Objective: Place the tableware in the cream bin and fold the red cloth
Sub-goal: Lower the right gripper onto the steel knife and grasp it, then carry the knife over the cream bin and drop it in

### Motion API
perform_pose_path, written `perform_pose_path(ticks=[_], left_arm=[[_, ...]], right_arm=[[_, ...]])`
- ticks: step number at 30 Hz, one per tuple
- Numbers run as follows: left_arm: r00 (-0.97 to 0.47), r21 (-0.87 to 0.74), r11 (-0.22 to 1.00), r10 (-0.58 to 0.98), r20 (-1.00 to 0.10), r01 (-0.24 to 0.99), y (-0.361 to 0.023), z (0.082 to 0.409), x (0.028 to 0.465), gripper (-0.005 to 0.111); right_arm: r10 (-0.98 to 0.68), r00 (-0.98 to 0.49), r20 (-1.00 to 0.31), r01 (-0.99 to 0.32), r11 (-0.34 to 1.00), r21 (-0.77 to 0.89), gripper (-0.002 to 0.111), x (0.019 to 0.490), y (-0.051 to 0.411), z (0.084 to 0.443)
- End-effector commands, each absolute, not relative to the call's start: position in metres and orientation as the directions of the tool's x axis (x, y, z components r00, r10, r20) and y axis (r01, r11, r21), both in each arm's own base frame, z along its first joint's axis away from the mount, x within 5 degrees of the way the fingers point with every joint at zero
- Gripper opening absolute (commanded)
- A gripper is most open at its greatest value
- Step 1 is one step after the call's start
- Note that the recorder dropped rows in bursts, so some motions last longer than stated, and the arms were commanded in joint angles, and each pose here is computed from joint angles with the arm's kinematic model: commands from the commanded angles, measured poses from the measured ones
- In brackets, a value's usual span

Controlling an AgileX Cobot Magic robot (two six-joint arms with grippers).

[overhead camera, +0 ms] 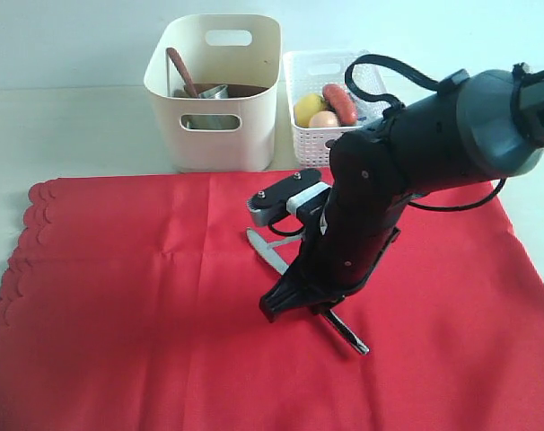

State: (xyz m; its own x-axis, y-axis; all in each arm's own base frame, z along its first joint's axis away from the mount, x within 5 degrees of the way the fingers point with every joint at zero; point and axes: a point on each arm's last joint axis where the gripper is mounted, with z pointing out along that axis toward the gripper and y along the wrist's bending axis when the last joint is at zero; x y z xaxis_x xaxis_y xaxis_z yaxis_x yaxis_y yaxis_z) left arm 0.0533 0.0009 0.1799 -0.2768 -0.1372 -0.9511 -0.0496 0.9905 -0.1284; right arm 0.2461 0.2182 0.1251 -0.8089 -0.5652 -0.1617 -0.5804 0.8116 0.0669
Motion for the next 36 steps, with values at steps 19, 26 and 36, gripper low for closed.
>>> perform_pose_path(ticks=[19,26,36], left_arm=[[-0.266,-0.132,0.990,-0.139,-0.954,-0.045,0.001,0.181,0.053,0.000],[-0.266,-0.132,0.990,-0.139,-0.954,-0.045,0.001,0.181,0.053,0.000],[-0.266,-0.132,0.990,-0.139,-0.954,-0.045,0.001,0.181,0.053,0.000]], right_arm=[[-0.405,-0.531,-0.744,-0.652,0.756,0.054,0.000,0.303,0.266,0.306],[-0.282,-0.424,-0.861,-0.622,0.781,0.051,0.000,0.371,0.300,0.303],[-0.223,-0.451,-0.864,-0.529,0.847,0.058,0.000,0.437,0.283,0.243]])
